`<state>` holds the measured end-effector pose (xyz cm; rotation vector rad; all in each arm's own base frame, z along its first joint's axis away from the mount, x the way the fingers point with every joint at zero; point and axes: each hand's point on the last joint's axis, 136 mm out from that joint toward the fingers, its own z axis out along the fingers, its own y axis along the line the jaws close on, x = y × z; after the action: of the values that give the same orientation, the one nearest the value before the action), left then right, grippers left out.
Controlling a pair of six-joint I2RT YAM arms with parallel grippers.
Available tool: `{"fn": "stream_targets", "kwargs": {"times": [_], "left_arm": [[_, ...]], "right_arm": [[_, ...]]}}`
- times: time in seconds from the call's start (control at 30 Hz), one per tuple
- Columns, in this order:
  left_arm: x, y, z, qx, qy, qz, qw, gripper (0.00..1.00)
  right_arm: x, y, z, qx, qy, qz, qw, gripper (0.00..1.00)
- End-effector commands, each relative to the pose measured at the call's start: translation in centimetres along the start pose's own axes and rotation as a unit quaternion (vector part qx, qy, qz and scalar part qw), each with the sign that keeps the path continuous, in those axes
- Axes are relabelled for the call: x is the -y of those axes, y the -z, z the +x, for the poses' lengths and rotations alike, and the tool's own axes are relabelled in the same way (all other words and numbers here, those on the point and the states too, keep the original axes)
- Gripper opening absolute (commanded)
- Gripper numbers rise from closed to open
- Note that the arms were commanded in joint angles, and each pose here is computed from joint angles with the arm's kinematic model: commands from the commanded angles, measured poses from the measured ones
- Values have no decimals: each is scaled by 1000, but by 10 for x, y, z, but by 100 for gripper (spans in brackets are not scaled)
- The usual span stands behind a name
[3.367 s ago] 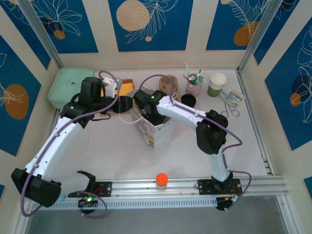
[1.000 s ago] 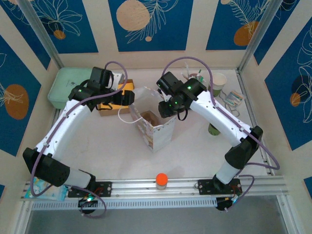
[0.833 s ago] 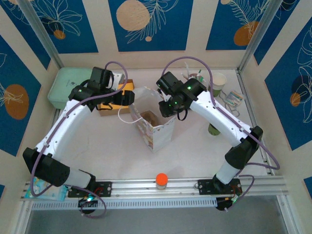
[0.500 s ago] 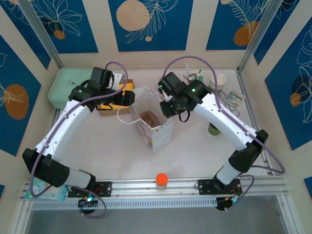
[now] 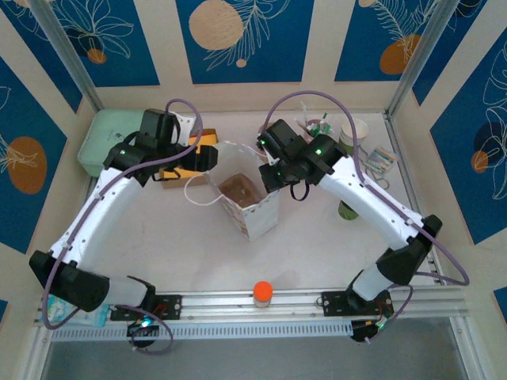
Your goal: Pack the takeout coffee
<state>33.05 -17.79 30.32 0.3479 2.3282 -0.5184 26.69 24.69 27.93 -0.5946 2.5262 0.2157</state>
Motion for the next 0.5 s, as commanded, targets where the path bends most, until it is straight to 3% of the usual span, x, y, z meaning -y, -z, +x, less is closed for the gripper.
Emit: {"fn": "stream_targets", "kwargs": {"times": [0.0,0.17,0.47], "left_arm": [[7,19,-6,25,-10,7,1000,86],[11,52,-21,87,-19,2,996,91],[23,98,-36,185,-28,25,982,92]], "right_arm": [[-5,31,-15,81,10,-3,997,0],[-7,57,-17,173,25,26,984,0],[-20,94,0,329,60,33,942,0]]}}
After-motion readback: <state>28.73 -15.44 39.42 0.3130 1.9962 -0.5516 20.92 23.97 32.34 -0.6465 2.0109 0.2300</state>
